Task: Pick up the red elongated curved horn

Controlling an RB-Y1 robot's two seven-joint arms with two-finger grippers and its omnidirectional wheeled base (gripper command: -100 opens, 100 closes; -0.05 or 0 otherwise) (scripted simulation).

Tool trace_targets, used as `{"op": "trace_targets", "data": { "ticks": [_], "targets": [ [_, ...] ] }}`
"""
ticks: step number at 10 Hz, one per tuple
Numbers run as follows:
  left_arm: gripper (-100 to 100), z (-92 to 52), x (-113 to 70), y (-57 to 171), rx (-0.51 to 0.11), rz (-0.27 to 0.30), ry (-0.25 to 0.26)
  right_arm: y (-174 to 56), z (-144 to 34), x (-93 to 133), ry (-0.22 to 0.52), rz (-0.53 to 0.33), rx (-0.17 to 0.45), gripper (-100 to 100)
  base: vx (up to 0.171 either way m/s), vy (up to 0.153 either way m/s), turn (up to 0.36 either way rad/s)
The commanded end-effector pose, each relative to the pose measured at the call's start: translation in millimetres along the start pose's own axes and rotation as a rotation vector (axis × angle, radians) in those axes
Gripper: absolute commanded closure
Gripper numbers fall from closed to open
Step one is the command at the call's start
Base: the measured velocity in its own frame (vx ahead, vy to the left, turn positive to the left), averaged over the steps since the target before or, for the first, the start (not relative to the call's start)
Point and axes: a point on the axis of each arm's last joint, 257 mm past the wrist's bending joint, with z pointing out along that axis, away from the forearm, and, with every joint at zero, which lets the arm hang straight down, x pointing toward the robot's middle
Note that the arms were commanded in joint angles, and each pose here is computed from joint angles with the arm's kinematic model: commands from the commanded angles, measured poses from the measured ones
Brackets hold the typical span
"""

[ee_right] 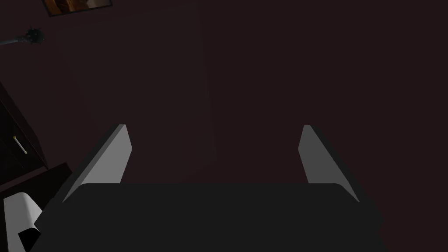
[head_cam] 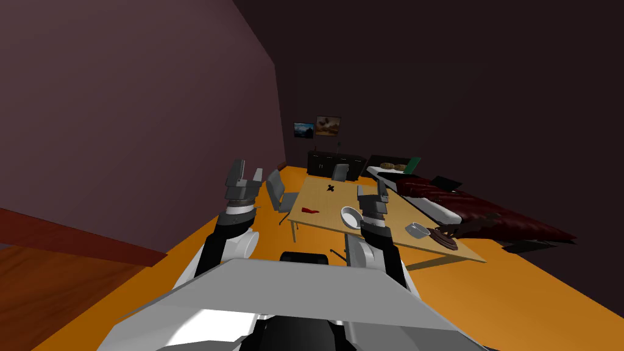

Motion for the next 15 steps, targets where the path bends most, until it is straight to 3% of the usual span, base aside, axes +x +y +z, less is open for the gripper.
{"op": "trace_targets", "data": {
  "ticks": [1,4,7,13,14,15],
  "targets": [
    [0,0.0,0.0,0,0.000,0.000,0.000,-8,-2.0,2,0.028,-0.036,0.022,-100,-0.005,0.015,0.055],
    [0,0.0,0.0,0,0.000,0.000,0.000,-35,-10.5,0,0.092,-0.160,0.094,-100,-0.013,0.045,0.106],
    [0,0.0,0.0,0,0.000,0.000,0.000,-74,-26.1,-13,0.161,-0.344,0.195,-100,-0.018,0.075,0.175],
    [0,0.0,0.0,0,0.000,0.000,0.000,-159,-77.1,-78,0.312,-0.811,0.436,-100,-0.009,0.099,0.237],
    [0,0.0,0.0,0,0.000,0.000,0.000,-159,-77.6,-78,0.313,-0.812,0.438,-100,-0.007,0.064,0.064],
    [0,0.0,0.0,0,0.000,0.000,0.000,-172,-88.2,-93,0.342,-0.893,0.479,-100,-0.005,0.057,0.121]
  ]
}}
